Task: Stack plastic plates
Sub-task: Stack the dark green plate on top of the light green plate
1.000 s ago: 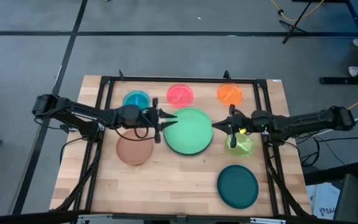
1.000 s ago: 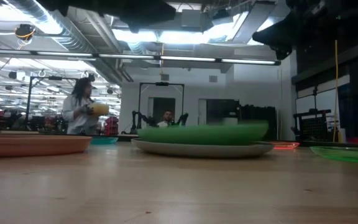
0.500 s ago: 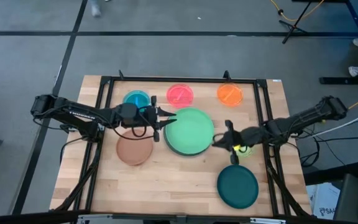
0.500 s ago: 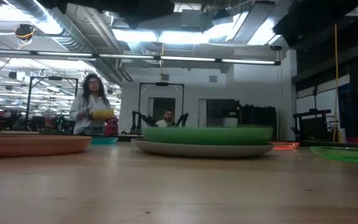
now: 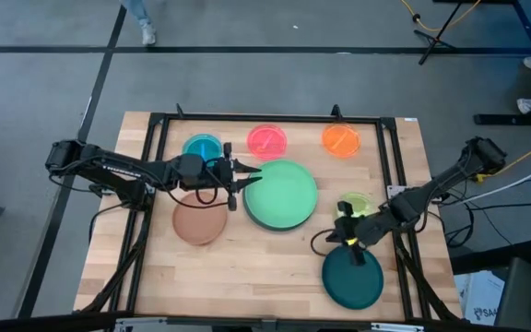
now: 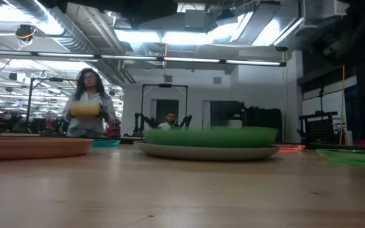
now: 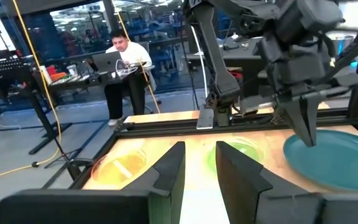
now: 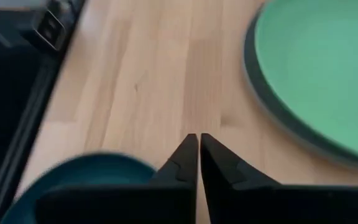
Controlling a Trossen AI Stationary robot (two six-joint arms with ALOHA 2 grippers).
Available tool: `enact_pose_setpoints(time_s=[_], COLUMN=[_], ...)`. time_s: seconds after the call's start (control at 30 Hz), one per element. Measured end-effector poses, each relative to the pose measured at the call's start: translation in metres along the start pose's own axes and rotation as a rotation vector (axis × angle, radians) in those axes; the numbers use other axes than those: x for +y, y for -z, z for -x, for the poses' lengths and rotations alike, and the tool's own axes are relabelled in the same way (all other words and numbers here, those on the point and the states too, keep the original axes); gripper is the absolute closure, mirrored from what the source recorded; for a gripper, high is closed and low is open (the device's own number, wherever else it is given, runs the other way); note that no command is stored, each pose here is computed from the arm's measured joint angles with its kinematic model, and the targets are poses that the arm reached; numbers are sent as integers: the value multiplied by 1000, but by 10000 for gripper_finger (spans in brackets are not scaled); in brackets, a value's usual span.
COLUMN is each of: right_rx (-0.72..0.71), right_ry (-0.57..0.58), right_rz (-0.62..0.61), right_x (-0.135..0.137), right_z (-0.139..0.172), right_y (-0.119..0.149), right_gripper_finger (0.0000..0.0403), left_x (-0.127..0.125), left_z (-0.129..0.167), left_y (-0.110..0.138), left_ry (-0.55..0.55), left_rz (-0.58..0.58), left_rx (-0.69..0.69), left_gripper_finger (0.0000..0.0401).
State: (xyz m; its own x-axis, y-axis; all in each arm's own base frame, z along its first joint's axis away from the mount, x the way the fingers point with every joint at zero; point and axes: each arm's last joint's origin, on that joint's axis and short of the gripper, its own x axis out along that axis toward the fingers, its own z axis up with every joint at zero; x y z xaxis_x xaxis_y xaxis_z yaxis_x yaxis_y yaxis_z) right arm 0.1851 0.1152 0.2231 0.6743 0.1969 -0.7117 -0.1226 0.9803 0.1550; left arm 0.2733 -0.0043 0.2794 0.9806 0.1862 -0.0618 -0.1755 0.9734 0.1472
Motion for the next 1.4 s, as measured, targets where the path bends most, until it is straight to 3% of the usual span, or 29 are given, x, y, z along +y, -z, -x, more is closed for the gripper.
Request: enact_pose_setpoints(time_s=[0.33,0.5,1.07,1.4], right_rx=[228,279,475,496], right_ry=[39,67,143,119], right_rz=[-62,-38,61,57], right_x=[5,6,7,8], right_z=[-8,-18,-62,-64], right_y=[24,29,52,54], right_gripper_finger=[261,230,258,342], left_x=[0,0,0,0], left_z=[0,0,0,0], left_y=[0,0,0,0], left_ry=[0,0,-2,-2], left_rz=[0,-1,0,-1], left_rx=[0,1,3,3], left_gripper_finger=[319,319,319,319])
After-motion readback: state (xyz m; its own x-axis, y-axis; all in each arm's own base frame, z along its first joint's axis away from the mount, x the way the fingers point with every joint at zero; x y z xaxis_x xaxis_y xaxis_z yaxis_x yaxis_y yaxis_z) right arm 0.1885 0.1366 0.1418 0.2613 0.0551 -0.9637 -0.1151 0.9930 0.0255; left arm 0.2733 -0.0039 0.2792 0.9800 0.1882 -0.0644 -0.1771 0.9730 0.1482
